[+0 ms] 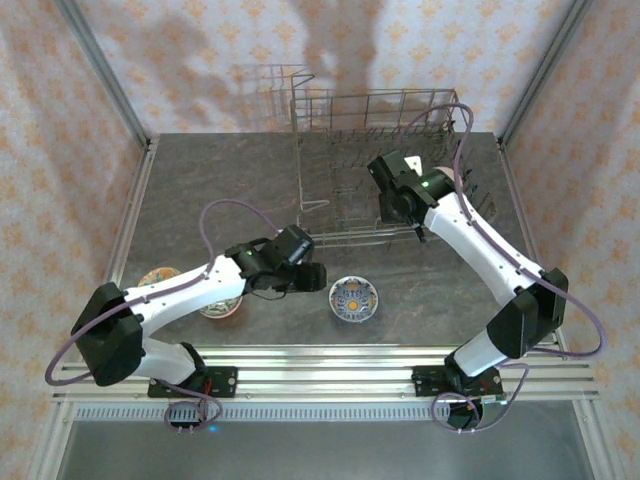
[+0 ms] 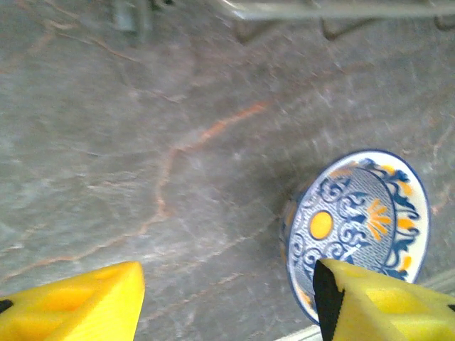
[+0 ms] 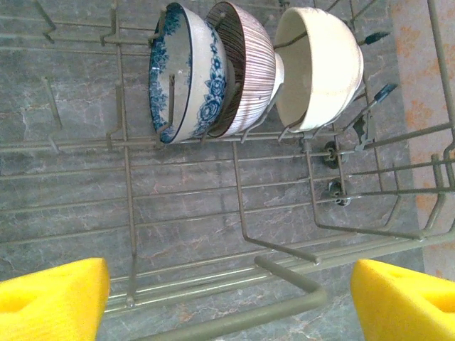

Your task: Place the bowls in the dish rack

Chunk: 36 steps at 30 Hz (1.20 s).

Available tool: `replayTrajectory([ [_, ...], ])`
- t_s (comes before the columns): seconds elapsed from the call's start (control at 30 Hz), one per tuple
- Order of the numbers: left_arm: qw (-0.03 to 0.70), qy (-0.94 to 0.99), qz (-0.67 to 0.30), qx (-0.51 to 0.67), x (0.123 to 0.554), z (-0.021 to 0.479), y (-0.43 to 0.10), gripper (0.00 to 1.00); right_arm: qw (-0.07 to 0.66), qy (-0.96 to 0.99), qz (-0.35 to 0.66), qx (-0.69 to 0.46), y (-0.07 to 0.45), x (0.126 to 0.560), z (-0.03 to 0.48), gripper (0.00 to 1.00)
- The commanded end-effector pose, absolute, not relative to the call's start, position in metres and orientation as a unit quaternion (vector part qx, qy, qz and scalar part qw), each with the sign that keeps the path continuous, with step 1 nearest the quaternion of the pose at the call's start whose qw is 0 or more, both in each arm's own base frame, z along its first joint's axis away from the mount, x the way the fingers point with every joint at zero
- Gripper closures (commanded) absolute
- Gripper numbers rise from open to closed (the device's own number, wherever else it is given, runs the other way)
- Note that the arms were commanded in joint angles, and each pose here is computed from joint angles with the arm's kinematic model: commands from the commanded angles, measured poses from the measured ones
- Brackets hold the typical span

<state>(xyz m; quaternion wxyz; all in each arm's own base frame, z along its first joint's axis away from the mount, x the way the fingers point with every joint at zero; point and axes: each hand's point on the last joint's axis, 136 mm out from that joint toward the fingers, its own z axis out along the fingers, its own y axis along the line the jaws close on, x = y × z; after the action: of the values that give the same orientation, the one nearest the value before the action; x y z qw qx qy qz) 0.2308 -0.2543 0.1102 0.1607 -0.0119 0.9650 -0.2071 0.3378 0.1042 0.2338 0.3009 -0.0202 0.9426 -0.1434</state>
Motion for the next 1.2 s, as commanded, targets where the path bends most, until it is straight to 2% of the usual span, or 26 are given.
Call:
replayTrajectory([
  [0.0,0.165,0.964,-0.208,-0.020,0.232,0.095,-0.268,0.36,0.313,0.939,-0.143,-0.003,0.095,0.330,0.239,0.13],
  [0.3,0.141,0.964,-0.225,-0.007,0.225,0.067,-0.301,0.37,0.306,0.942,-0.140,-0.001,0.092,0.323,0.234,0.13],
  [0.47,0.131,0.968,-0.214,-0.015,0.227,0.051,-0.304,0.41,0.306,0.941,-0.143,-0.001,0.089,0.320,0.234,0.13],
  [0.77,0.130,0.970,-0.206,-0.027,0.229,0.042,-0.305,0.63,0.305,0.941,-0.145,-0.004,0.086,0.319,0.234,0.13],
  [0.97,0.128,0.970,-0.206,-0.028,0.229,0.039,-0.307,0.69,0.304,0.941,-0.146,-0.006,0.084,0.317,0.233,0.13],
  [1.17,0.136,0.968,-0.211,-0.031,0.231,0.046,-0.309,0.83,0.302,0.942,-0.146,-0.004,0.081,0.315,0.230,0.13],
])
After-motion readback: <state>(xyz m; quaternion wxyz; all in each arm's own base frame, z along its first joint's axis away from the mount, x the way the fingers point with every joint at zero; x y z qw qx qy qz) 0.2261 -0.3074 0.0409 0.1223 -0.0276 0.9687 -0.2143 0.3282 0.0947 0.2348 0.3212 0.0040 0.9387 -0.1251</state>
